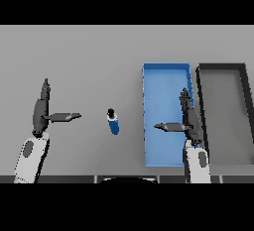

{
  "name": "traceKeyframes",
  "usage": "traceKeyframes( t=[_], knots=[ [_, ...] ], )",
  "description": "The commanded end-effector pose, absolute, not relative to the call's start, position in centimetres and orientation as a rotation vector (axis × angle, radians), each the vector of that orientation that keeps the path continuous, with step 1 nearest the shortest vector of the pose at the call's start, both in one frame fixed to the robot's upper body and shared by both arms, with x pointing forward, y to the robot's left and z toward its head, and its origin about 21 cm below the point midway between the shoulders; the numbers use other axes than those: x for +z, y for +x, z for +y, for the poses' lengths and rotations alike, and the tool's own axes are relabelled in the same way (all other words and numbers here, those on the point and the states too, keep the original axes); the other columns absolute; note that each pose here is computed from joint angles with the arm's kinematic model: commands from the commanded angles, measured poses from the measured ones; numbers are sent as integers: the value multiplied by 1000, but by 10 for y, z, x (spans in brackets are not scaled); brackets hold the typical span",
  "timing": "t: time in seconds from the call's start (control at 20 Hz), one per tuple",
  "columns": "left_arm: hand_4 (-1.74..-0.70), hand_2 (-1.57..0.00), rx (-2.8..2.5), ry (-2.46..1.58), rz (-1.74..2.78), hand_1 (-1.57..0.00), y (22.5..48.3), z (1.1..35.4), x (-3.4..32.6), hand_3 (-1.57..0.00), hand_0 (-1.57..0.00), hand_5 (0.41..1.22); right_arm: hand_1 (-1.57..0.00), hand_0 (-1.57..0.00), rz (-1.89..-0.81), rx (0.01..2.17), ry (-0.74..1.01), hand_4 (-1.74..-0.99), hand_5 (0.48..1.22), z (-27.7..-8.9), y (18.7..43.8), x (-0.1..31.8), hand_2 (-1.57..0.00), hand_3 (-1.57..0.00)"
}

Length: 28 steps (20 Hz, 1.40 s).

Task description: Pick up the blue pipe and place it into the blue bin.

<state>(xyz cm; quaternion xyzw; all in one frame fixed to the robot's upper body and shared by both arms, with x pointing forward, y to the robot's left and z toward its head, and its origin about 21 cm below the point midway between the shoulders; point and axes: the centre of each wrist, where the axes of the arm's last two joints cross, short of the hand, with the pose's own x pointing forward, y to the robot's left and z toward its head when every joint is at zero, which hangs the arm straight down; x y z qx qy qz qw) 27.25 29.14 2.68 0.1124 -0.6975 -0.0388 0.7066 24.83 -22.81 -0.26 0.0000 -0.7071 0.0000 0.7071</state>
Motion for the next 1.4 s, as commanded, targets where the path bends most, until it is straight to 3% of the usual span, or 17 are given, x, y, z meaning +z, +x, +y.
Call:
traceKeyframes(
  t=[0.0,0.25,0.35,0.45,0.85,1.1,1.35],
  knots=[
    [-966,1,-86,249,-1554,1,273,291,27,1,1,593,1,1,-1570,-1,-1,-1205,629,-229,249,-2,1,1],
    [-966,1,-90,248,-1554,1,281,285,29,1,1,593,1,1,-1560,-3,-9,-1205,629,-236,255,-2,1,1],
    [-963,1,-327,200,-1560,1,267,310,19,1,1,592,1,1,-1690,219,-124,-1201,628,-252,240,5,1,1],
    [-959,1,-419,171,-1565,1,265,319,21,1,1,590,1,1,-1700,297,-158,-1197,626,-256,230,7,1,1],
    [-1007,1,-603,-10,-1541,1,249,322,32,1,1,561,1,1,-1680,335,-170,-1180,617,-255,234,13,1,1],
    [-1113,1,-737,-172,-1445,1,233,282,25,1,1,497,1,1,-1670,353,-184,-1164,617,-257,230,11,1,1],
    [-1139,1,-812,-227,-1412,1,230,248,15,1,1,450,1,1,-1662,326,-159,-1197,615,-254,232,15,1,1]
  ],
)
